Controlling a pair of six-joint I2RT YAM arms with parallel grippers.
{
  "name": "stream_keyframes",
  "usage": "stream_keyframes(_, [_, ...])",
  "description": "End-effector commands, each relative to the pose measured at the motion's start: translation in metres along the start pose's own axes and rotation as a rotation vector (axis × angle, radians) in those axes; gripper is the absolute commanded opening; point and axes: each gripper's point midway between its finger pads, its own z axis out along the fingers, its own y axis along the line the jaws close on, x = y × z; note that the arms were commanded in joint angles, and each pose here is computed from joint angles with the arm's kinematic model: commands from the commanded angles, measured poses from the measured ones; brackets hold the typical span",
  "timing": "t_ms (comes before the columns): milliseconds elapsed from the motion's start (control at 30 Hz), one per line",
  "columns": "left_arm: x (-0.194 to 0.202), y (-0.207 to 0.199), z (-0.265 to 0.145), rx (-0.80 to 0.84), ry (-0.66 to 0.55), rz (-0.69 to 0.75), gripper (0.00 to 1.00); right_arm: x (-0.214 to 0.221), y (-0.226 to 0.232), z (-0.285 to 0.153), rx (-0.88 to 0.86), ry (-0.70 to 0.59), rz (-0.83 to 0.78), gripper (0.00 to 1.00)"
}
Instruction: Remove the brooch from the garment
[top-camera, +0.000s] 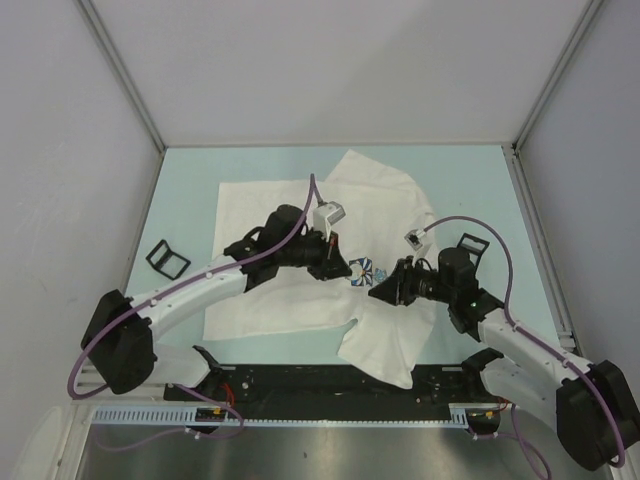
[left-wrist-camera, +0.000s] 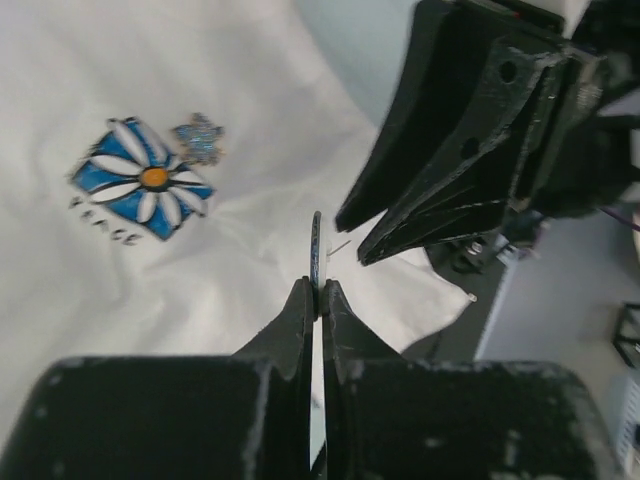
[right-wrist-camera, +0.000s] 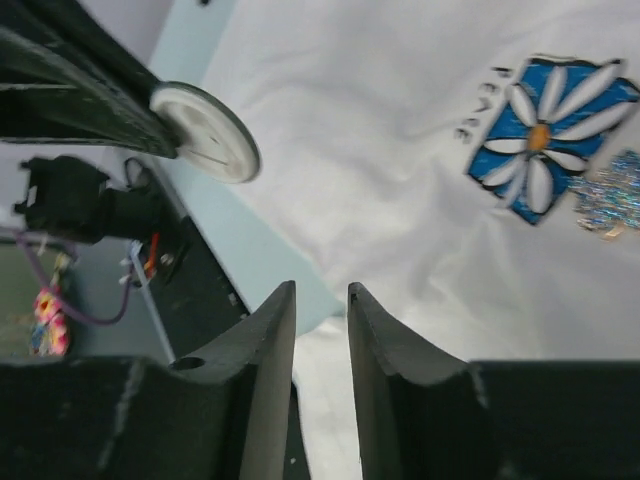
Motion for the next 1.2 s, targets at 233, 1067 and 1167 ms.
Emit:
stream_keyframes(233, [-0.013, -0.097, -0.047, 0.536, -0.041, 0.079, 0.0, -0.019, 0.101, -0.037, -0.432, -0.008, -0.163, 0.42])
stream_keyframes(1067, [-0.005, -0.087, -0.058, 0.566, -0.056, 0.034, 0.0, -0.039, 0.141, -0.044, -0.582, -0.087, -0.182, 0.35])
stream_keyframes(1167, [-0.005, -0.087, -0.057, 0.567, -0.054, 0.033, 0.0, -0.04, 0.141, -0.044, -0.577, -0.094, -0.183, 0.29])
